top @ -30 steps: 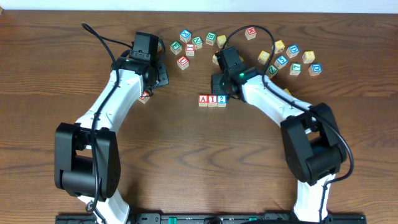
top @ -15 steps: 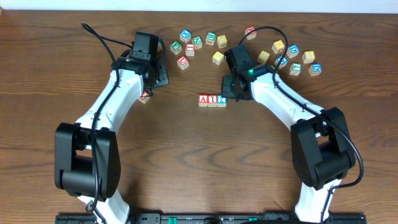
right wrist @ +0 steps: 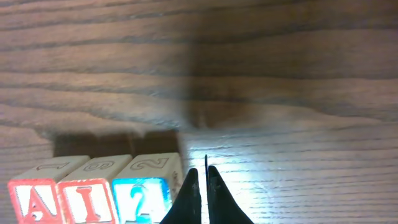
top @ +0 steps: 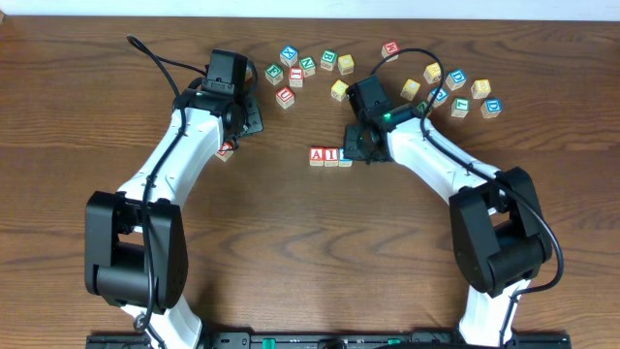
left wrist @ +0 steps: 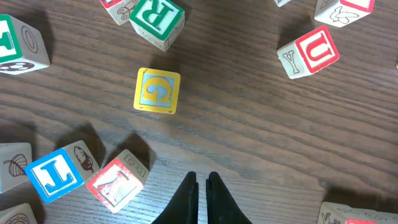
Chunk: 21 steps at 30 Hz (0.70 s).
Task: Spell out AI2
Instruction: 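Lift the right gripper up and back from the row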
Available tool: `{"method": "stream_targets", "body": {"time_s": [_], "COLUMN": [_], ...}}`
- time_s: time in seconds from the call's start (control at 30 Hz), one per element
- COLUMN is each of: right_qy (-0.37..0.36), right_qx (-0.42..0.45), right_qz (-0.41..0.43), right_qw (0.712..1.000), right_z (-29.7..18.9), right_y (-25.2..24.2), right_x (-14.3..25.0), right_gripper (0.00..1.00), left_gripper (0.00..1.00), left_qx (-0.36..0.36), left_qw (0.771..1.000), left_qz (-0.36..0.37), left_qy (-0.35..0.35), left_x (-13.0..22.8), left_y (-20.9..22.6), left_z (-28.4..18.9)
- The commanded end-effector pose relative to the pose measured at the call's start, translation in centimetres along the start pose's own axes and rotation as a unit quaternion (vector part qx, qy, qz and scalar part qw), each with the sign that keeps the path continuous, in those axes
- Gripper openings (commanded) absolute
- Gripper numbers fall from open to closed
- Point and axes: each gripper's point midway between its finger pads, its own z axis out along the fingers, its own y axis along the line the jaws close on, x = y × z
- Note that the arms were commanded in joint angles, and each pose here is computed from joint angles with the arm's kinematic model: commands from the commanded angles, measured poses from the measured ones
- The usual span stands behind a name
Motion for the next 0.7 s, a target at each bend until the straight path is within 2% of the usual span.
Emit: {"method": "stream_targets", "body": {"time_s": [0.0, 0.67], "right_qy": [-0.004, -0.008], "right_qx": [0.003, -0.001], "right_qz": [-0.002, -0.005], "right_qw": [1.0, 1.0], "right_z": [-0.3, -0.31], "right_y": [0.35, 0.77], "right_x": [0.32, 0.22], "right_gripper": [0.01, 0.01], "left_gripper": [0.08, 0.07], "left_qx": [-0.003, -0.003], "left_qw": [1.0, 1.0], "left_qz": [0.003, 0.003], "left_qy": [-0.009, -0.009], "left_x": [-0.53, -0.51], "left_y": [0.04, 0.02], "left_z": [-0.42, -0.42]}}
